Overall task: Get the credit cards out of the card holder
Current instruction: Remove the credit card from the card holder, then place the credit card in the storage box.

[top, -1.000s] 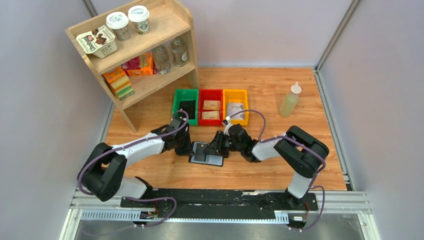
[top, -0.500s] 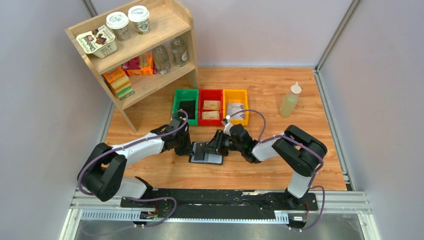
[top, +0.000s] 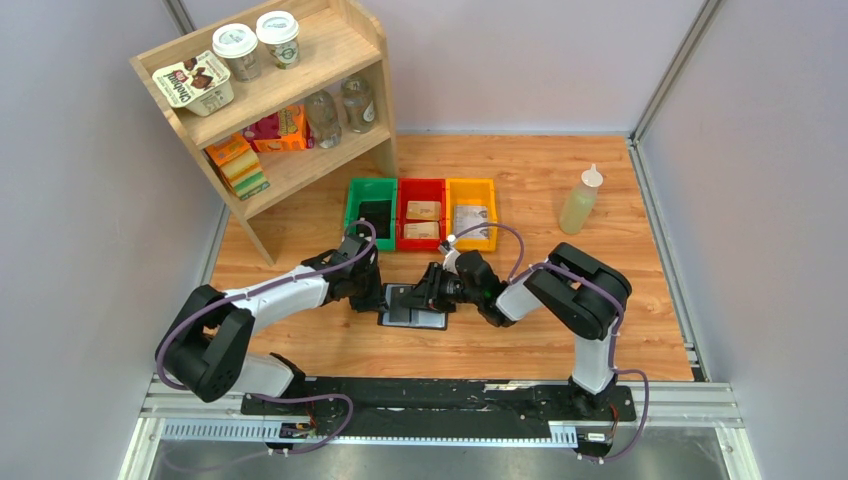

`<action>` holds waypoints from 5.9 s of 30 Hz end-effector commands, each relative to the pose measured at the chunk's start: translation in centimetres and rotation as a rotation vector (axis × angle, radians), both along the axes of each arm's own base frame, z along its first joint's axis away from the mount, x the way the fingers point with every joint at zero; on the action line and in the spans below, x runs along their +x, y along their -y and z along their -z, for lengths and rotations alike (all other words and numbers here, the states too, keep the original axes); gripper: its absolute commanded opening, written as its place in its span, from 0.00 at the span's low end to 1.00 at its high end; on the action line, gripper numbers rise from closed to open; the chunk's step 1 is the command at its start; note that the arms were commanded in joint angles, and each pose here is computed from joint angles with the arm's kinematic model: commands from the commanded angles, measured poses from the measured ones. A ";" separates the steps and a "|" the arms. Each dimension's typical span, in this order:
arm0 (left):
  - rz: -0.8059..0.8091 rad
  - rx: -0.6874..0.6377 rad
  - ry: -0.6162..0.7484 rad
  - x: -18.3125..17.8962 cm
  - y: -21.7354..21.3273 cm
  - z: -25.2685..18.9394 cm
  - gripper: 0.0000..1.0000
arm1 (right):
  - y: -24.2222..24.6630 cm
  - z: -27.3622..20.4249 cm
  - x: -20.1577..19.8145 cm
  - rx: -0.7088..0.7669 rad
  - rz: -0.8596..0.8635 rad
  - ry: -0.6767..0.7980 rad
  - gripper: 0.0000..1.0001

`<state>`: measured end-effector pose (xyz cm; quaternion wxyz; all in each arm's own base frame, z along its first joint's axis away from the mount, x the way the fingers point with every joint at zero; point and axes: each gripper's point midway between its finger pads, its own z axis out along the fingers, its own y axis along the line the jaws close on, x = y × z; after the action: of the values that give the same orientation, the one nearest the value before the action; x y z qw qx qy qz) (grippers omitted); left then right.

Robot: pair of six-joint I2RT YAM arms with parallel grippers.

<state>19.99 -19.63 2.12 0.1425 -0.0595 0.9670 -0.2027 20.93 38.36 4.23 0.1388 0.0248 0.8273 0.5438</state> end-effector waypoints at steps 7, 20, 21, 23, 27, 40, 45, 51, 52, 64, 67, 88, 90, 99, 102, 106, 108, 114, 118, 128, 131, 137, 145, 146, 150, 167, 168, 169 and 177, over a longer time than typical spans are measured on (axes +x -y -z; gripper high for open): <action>-0.014 0.058 -0.067 -1.3 -0.5 1.6 0.00 | -0.3 -4.1 0.6 0.172 -0.014 0.082 0.27; -0.025 0.090 -0.077 -1.4 -1.1 1.8 0.00 | 1.0 -4.7 0.5 0.222 -0.007 0.103 0.21; -0.026 0.093 -0.076 -1.5 -1.2 1.8 0.00 | 1.1 -4.7 0.4 0.223 -0.008 0.101 0.21; -0.024 0.092 -0.077 -1.5 -1.2 1.8 0.00 | 1.3 -4.7 0.5 0.225 -0.005 0.103 0.19; -0.024 0.092 -0.077 -1.5 -1.2 1.8 0.00 | 1.7 -4.6 0.5 0.223 -0.001 0.104 0.14; -0.019 0.074 -0.064 -1.4 -0.9 1.6 0.00 | 3.9 -2.8 0.6 0.156 0.041 0.066 0.00; -0.012 0.052 -0.042 -1.2 -0.6 1.1 0.00 | 5.2 -1.7 0.3 0.083 0.041 0.053 0.00; -0.002 0.002 0.039 -0.2 0.0 -0.7 0.00 | 6.8 -0.9 -0.3 -0.022 0.033 0.056 0.00; -0.004 -0.006 0.061 0.1 0.1 -1.3 0.00 | 7.1 -0.7 -0.4 -0.044 0.034 0.051 0.00; 0.215 -0.071 0.400 2.5 1.1 -9.9 0.51 | 9.3 -5.2 -0.8 -0.248 -0.086 0.261 0.00; 0.375 -0.157 0.547 2.3 2.7 -14.0 0.56 | 9.5 -8.5 -1.3 -0.259 -0.169 0.363 0.00; 1.215 -0.649 0.837 -6.5 7.9 -25.6 0.60 | 9.8 -21.9 -7.3 -0.101 -0.586 0.791 0.00; 1.235 -0.681 0.799 -6.7 8.2 -25.6 0.60 | 9.6 -22.2 -7.5 -0.096 -0.598 0.806 0.00; 1.285 -0.767 0.706 -7.6 9.2 -25.5 0.47 | 9.1 -22.7 -7.5 -0.089 -0.619 0.844 0.00; 1.297 -0.768 0.681 -7.9 9.4 -25.1 0.36 | 9.0 -22.9 -7.3 -0.082 -0.624 0.849 0.00; 1.286 -0.753 0.656 -7.7 9.5 -24.8 0.15 | 8.9 -22.6 -7.2 -0.090 -0.630 0.845 0.00; 1.268 -0.721 0.650 -7.4 9.4 -24.4 0.00 | 9.0 -22.2 -7.0 -0.110 -0.621 0.835 0.00; 1.123 -0.572 0.640 -4.7 9.0 -22.1 0.00 | 9.2 -21.2 -5.7 -0.164 -0.544 0.829 0.22; 0.890 -0.420 0.683 -0.9 7.6 -20.6 0.00 | 9.4 -20.9 -4.7 -0.182 -0.459 0.813 0.32; 0.254 -0.124 0.729 8.0 -0.5 -18.3 0.00 | 11.0 -20.6 -1.6 -0.250 -0.159 0.802 0.60; 0.064 -0.035 0.745 10.8 -3.4 -17.9 0.00 | 11.5 -20.1 -1.2 -0.249 -0.091 0.775 0.64; -0.057 0.009 0.747 15.3 -5.0 -16.9 0.00 | 12.0 -17.9 -0.9 -0.251 0.007 0.672 0.69; -0.081 0.075 0.638 20.4 -5.0 -13.0 0.00 | 11.8 -17.0 -1.0 -0.219 0.043 0.598 0.66; -0.091 0.066 0.637 20.8 -5.0 -12.9 0.00 | 11.9 -17.1 -1.0 -0.219 0.043 0.600 0.66; -0.103 0.008 0.607 21.8 -3.8 -11.9 0.00 | 12.0 -17.2 -1.0 -0.221 0.048 0.607 0.66; -0.098 0.125 0.520 20.8 -5.5 -10.7 0.41 | 10.3 -15.7 -1.0 -0.182 0.043 0.497 0.60; -0.112 0.145 0.537 20.7 -6.1 -11.5 0.42 | 10.1 -15.4 -1.0 -0.186 0.043 0.488 0.60; -0.104 0.156 0.536 20.3 -6.3 -11.5 0.42 | 9.9 -15.1 -0.9 -0.193 0.045 0.477 0.59; -0.042 0.090 0.481 15.1 -6.1 -12.8 0.49 | 8.2 -12.6 -0.5 -0.319 0.025 0.457 0.59</action>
<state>38.40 -13.54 14.50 0.3999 -0.0407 0.9042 -0.1444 19.34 28.77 15.58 0.3041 -0.1068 0.8535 0.4095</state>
